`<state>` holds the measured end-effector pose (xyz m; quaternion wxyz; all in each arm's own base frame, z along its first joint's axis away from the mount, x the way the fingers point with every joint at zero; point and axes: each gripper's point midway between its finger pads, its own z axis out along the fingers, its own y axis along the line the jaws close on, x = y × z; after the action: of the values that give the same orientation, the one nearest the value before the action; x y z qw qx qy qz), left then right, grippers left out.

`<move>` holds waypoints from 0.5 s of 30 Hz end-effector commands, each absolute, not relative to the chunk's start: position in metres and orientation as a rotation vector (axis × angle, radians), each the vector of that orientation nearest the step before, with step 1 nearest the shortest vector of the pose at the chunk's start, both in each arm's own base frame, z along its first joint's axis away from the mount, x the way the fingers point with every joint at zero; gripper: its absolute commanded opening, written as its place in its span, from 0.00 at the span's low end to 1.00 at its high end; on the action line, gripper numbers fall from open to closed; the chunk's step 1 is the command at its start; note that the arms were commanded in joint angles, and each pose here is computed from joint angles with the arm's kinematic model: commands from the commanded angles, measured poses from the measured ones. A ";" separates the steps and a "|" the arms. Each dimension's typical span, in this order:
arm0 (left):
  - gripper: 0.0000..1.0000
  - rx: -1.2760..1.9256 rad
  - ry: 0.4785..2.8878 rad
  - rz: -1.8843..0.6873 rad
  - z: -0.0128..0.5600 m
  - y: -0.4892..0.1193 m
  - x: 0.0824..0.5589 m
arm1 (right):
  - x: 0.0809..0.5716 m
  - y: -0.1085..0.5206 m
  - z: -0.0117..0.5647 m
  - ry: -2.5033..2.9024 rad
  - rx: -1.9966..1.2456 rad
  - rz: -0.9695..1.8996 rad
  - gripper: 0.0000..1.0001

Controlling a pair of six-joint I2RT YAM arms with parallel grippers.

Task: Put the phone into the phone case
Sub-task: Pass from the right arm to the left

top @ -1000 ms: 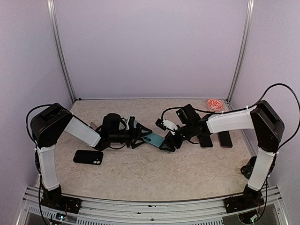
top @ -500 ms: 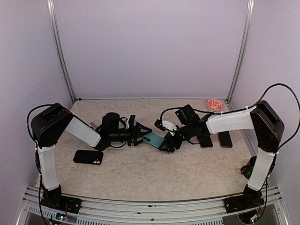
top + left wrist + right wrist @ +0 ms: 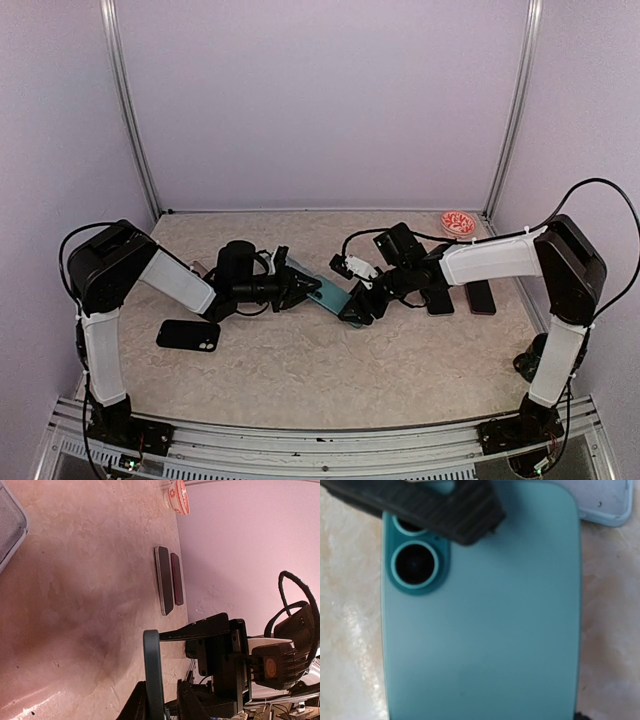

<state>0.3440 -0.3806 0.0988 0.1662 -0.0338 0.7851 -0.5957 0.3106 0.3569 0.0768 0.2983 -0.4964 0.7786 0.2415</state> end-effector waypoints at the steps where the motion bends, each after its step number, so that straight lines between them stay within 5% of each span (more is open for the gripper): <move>1: 0.16 -0.048 2.204 -1.702 0.104 -0.384 0.345 | 0.309 0.366 0.101 1.974 -1.319 0.655 0.67; 10: 0.06 -0.067 2.241 -1.627 0.096 -0.378 0.345 | 0.311 0.366 0.099 1.981 -1.319 0.631 0.69; 15: 0.00 -0.110 2.240 -1.600 0.100 -0.373 0.347 | 0.315 0.362 0.097 1.989 -1.313 0.533 0.81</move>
<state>0.3457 -0.3771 0.0901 0.1681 -0.0418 0.7967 -0.5791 0.3121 0.3568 0.0747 0.3067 -0.5033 0.7772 0.2203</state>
